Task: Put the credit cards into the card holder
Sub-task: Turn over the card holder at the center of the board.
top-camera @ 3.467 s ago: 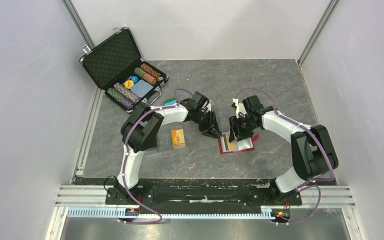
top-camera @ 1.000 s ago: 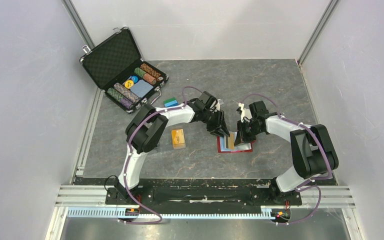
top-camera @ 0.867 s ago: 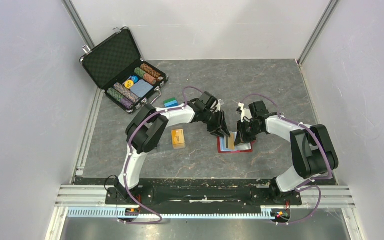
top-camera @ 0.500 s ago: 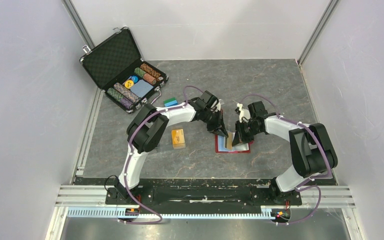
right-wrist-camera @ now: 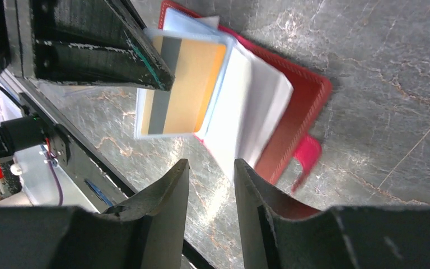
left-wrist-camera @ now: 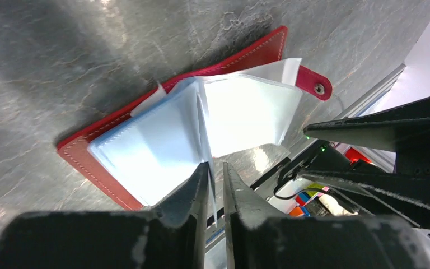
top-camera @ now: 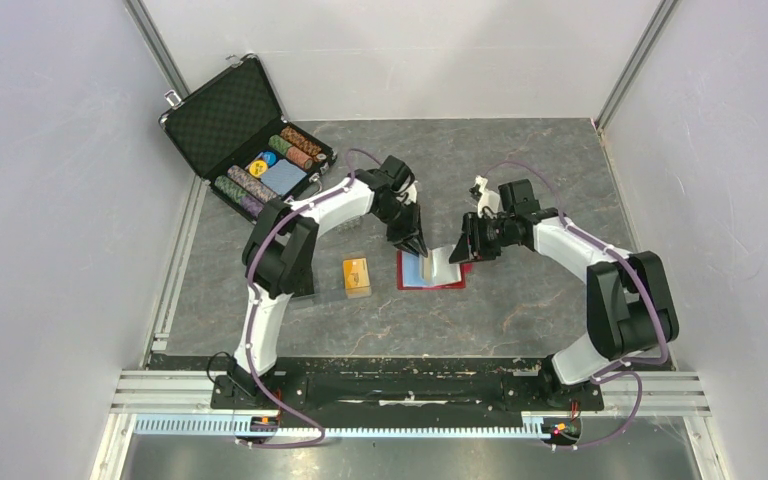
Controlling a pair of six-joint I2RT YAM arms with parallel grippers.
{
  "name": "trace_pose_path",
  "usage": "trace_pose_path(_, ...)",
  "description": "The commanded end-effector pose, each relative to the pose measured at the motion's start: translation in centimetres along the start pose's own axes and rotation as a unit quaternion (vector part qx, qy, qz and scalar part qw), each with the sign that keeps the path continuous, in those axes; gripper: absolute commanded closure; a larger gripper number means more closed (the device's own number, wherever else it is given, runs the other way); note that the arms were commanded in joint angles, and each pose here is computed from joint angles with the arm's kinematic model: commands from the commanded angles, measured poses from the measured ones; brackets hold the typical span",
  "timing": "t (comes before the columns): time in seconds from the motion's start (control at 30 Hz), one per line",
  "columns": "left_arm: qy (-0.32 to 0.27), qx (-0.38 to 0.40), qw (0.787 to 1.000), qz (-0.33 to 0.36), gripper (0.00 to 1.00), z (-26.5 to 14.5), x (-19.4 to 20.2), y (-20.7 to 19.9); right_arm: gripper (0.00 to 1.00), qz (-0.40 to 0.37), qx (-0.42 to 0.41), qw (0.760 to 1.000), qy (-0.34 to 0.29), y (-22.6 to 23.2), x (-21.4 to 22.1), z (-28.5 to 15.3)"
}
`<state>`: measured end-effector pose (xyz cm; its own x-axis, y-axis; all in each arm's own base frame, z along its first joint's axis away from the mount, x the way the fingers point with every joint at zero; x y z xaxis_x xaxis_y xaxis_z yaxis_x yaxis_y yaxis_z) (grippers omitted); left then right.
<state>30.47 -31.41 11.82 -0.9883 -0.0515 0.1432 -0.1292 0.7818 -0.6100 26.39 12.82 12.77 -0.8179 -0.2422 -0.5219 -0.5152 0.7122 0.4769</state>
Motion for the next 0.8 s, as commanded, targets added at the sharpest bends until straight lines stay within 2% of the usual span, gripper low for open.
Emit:
trace_pose_path(0.0,0.024,-0.006,0.999,0.024,0.69,-1.3,0.8,-0.4,0.62,0.000,-0.008,0.999,-0.043,0.4,-2.0,-1.2)
trace_pose_path(0.03,0.027,0.000,0.999,0.023,0.62,-1.1,0.9,-0.7,0.62,0.002,-0.008,0.999,-0.045,0.4,-2.0,-1.3)
trace_pose_path(0.1,0.034,0.019,0.999,0.024,0.56,-0.5,1.2,-1.3,0.62,0.004,-0.006,0.999,-0.049,0.2,-2.1,-1.5)
trace_pose_path(0.27,0.038,0.078,0.996,0.026,0.54,0.6,1.3,-3.8,0.62,0.008,-0.001,0.998,-0.060,-0.1,-2.4,-2.0)
trace_pose_path(0.5,0.043,0.087,0.995,0.037,0.50,2.3,1.9,-5.4,0.62,0.010,0.012,0.997,-0.073,-0.5,-3.0,-2.8)
trace_pose_path(0.63,0.031,0.100,0.994,0.042,0.48,2.2,1.8,-5.3,0.54,0.002,0.016,0.997,-0.080,-0.5,-3.5,-3.0)
trace_pose_path(0.77,-0.010,0.137,0.989,0.061,0.48,-0.2,1.3,-5.8,0.47,-0.003,0.015,0.996,-0.086,-0.3,-4.2,-3.2)
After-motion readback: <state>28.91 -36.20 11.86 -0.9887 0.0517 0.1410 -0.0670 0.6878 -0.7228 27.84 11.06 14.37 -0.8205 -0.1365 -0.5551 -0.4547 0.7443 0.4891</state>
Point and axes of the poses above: each gripper's point midway between its finger pads, its own z axis out along the fingers, its own y axis along the line the jaws close on, x = y × z, the point moved 8 cm from there along -z, back along the fingers, and after that the axes turned 14 degrees about -z, right-handed, at the moved point
